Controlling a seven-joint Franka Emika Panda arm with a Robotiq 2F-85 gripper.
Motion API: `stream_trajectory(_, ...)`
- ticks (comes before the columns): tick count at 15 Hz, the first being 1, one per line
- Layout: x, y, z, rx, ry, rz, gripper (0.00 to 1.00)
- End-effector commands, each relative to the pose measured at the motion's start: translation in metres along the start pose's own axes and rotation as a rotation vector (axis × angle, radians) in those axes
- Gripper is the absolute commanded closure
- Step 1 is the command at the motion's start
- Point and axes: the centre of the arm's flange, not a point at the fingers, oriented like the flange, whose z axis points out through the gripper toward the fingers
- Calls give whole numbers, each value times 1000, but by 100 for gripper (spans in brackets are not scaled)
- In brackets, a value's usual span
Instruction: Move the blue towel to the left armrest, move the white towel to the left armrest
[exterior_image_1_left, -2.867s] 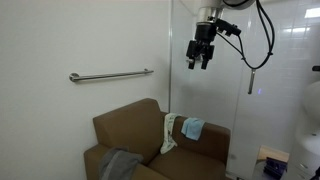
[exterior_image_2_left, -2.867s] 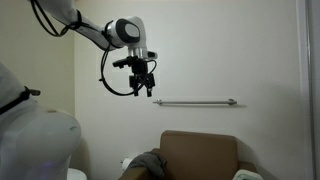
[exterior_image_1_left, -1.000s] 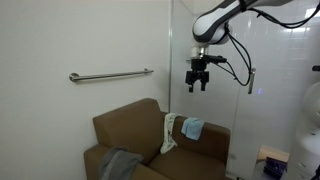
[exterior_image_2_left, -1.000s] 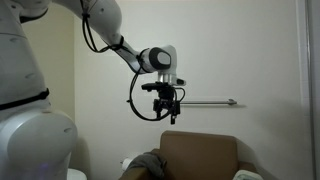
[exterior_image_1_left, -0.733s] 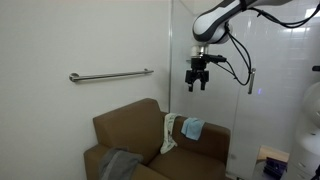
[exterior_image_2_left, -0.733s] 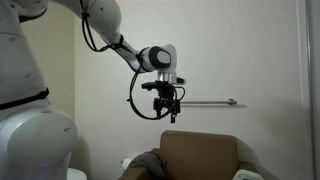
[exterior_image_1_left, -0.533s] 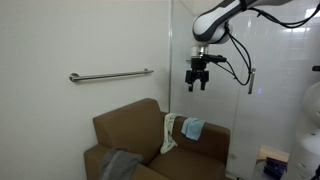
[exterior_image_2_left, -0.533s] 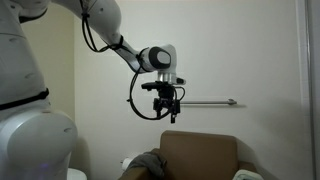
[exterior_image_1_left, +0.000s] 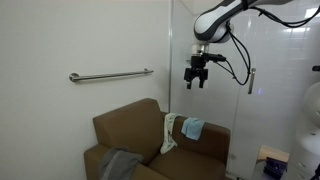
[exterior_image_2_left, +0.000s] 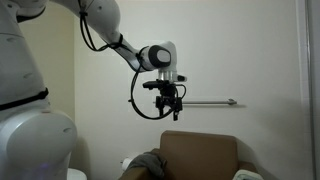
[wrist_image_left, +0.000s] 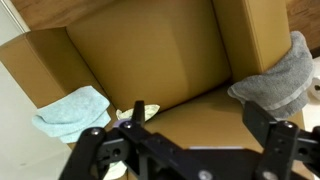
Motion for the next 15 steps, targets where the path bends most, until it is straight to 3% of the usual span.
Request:
stream_trajectory(1, -13, 6, -10, 3, 82, 48, 0)
stream_trajectory(5, -5, 22, -14, 24, 73, 108, 0)
stream_trajectory(6, -3, 14, -17, 11, 66, 69, 0)
stream_trajectory(15, -3, 21, -17, 14, 66, 86, 0)
